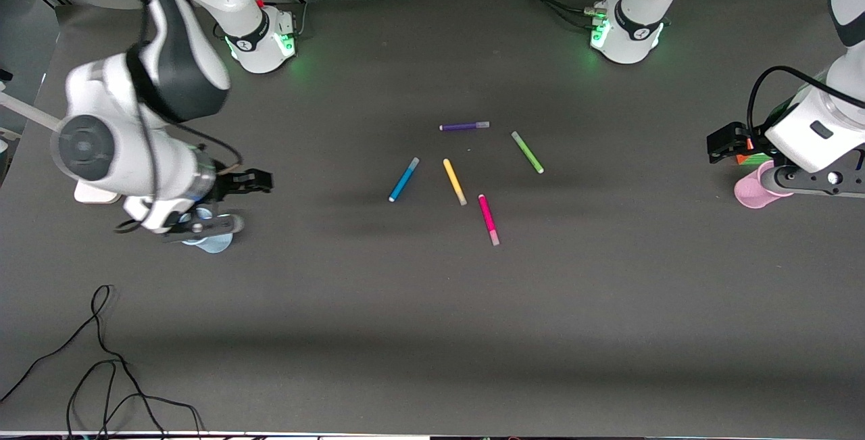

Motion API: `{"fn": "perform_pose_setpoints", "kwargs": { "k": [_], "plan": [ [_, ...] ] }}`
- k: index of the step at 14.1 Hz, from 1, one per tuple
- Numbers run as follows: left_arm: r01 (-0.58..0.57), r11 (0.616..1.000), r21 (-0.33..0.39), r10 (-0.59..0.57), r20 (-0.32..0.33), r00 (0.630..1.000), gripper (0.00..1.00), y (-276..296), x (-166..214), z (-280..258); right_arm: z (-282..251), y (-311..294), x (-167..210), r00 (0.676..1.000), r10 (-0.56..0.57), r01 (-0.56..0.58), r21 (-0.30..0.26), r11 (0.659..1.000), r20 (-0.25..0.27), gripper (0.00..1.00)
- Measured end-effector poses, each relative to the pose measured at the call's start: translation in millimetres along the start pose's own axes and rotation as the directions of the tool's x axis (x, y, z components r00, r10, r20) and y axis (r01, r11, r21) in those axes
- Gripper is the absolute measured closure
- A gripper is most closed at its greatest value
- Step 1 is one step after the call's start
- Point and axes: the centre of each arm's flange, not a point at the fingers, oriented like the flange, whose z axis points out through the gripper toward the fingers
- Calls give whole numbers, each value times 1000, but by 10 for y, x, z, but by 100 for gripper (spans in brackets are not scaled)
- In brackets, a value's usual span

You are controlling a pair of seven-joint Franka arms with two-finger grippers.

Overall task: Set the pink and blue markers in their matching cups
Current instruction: 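Move the right gripper from rest toward the blue marker, then lower the right gripper onto the blue marker while the left gripper starts moving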

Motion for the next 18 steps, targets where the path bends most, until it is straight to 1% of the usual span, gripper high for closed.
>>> {"fn": "perform_pose_setpoints", "kwargs": {
  "k": [2, 3, 5, 7, 10, 12, 13, 15, 18],
  "plan": [
    [0, 1000, 0, 0, 0, 1000, 0, -1, 0, 0, 35, -321, 19, 1000, 6, -6, 2, 1000, 3, 0],
    [0, 1000, 0, 0, 0, 1000, 0, -1, 1, 0, 58, -458, 55, 1000, 10, -10, 21, 1000, 15, 0],
    [1, 1000, 0, -1, 0, 1000, 0, -4, 1, 2, 181, -627, 194, 997, 35, -39, 65, 997, 62, 0],
    [3, 1000, 0, -3, 9, 1000, 0, -21, -4, 15, 431, -687, 384, 991, 83, -92, 74, 993, 108, 0],
    [5, 1000, -1, -5, 36, 999, 0, -32, -15, 60, 841, -834, 614, 970, 161, -182, 101, 978, 183, 0],
    [4, 1000, -7, -3, 85, 996, 0, -27, -18, 162, 1083, -900, 722, 954, 202, -229, 102, 968, 224, 0],
    [3, 1000, -20, -1, 97, 995, 0, -12, -9, 201, 1180, -947, 759, 945, 218, -251, 109, 962, 244, 0],
    [2, 998, -59, 5, 105, 994, 0, 37, 5, 233, 1349, -1084, 788, 928, 242, -286, 122, 950, 284, 0],
    [-1, 995, -98, 11, 105, 994, 2, 138, 17, 274, 1596, -1252, 807, 903, 257, -322, 148, 935, 344, 0]
  ]
}}
